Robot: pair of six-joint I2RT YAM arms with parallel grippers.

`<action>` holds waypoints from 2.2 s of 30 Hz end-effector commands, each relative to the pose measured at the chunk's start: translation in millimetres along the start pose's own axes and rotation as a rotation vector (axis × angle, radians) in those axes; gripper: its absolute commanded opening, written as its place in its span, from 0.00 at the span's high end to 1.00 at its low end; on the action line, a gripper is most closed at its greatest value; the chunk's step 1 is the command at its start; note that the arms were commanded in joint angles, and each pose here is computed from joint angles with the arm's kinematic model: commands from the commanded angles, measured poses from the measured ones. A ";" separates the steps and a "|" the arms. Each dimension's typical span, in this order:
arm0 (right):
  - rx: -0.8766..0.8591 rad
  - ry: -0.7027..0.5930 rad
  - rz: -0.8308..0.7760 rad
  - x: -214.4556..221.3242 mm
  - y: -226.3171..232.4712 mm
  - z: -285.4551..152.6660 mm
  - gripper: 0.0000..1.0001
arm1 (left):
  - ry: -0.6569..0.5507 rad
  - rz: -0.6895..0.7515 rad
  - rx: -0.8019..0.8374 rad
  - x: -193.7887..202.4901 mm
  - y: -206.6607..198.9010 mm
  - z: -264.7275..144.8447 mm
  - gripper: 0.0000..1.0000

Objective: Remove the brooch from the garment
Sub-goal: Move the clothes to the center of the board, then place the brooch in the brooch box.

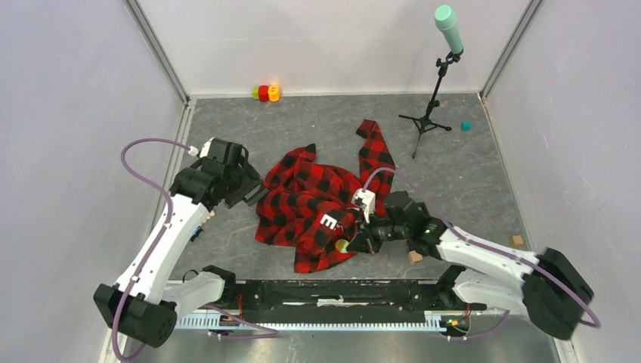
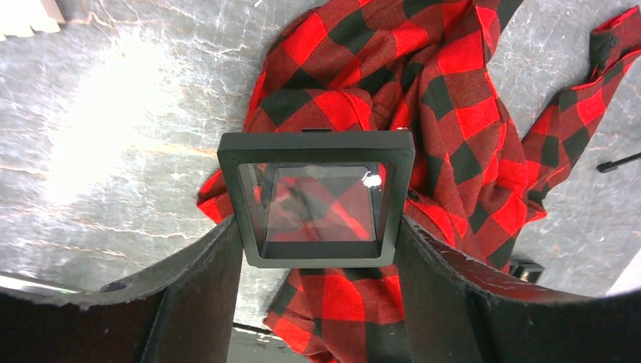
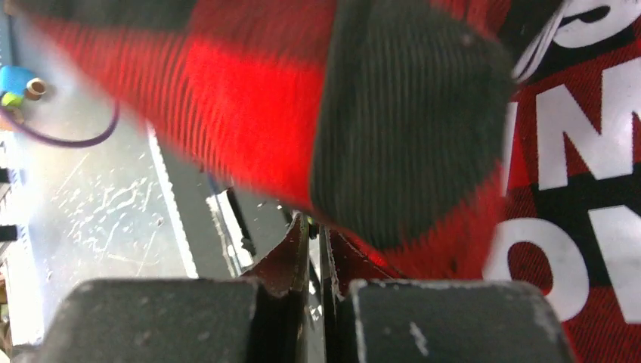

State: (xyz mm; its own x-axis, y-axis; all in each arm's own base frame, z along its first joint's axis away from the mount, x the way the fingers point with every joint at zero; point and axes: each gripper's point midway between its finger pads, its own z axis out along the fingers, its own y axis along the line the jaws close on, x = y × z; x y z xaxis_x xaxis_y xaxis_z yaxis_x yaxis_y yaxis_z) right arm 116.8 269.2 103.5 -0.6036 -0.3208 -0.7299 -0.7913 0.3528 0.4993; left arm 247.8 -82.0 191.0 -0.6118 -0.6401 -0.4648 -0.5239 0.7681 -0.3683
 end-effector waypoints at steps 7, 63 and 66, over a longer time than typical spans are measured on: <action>0.102 -0.236 0.078 -98.7 -59.5 103.7 1.00 | -0.208 0.331 0.207 -21.5 3.0 -40.3 0.48; 0.034 -0.031 0.200 -22.4 -63.3 -19.9 1.00 | -0.524 1.182 1.254 226.8 -96.2 18.4 0.38; 0.043 -0.029 0.206 -20.9 -66.0 -16.9 1.00 | -0.552 1.186 1.269 228.4 -95.1 20.6 0.38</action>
State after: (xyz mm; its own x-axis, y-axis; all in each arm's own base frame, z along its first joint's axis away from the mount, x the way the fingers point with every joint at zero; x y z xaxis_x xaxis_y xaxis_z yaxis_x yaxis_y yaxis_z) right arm 174.8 233.0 93.8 -0.7806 -0.2087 -0.5891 -0.6097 0.4616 0.6443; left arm 172.3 -290.7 74.8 -0.0295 0.1731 -0.9845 0.8568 0.5117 0.0643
